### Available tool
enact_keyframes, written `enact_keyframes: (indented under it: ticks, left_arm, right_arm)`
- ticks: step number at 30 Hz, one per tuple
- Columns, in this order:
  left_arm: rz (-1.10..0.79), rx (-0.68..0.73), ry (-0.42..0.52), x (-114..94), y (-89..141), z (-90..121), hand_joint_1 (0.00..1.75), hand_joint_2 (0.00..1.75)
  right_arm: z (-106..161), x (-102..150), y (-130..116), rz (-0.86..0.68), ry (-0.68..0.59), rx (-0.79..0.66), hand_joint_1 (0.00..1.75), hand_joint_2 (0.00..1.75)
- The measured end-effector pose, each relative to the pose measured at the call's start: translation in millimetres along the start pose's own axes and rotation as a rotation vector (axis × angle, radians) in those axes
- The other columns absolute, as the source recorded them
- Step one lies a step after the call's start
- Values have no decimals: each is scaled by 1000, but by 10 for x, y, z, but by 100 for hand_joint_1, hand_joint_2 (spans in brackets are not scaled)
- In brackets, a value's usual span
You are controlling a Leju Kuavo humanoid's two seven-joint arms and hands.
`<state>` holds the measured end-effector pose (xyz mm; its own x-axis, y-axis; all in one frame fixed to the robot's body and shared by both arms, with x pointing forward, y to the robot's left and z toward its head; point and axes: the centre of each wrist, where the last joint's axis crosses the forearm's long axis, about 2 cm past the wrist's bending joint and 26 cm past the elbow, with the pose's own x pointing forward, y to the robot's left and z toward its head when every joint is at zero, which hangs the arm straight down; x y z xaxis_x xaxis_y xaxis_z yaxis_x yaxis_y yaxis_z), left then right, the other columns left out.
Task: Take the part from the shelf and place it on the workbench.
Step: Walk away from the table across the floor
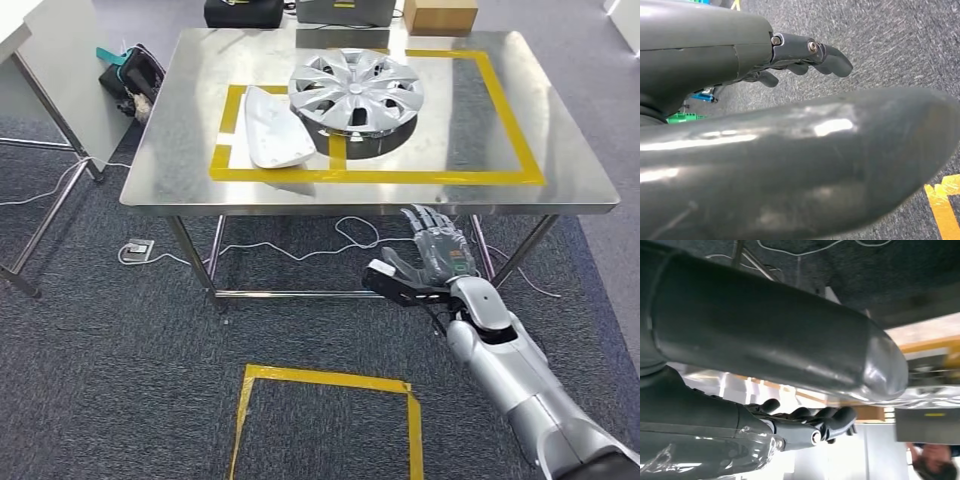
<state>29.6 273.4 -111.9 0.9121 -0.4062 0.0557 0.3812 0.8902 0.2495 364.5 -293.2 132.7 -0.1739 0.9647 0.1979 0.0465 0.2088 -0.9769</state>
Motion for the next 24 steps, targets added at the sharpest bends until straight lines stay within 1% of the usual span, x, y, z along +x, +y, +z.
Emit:
enact_keyframes:
  ticks: [5, 8, 12, 17, 20, 24]
  left_arm:
    - [1, -1, 45, -22, 56, -15, 0, 0]
    - [1, 7, 46, -25, 117, -30, 0, 0]
    - [2, 18, 44, -15, 162, -40, 0, 0]
    - [3, 27, 41, 1, 174, -42, 0, 0]
    - [3, 27, 42, -1, 168, -40, 0, 0]
    - [2, 29, 42, -4, 178, -43, 0, 0]
  right_arm:
    - [562, -595, 221, -49, 82, 21, 0, 0]
    - [779, -829, 266, -53, 131, 27, 0, 0]
    - [1040, -994, 349, -57, 206, 62, 0, 0]
    - [1475, -1223, 487, -101, 311, 105, 0, 0]
    - [1763, -1359, 648, -127, 377, 151, 0, 0]
    - [2169, -1501, 959, -162, 495, 218, 0, 0]
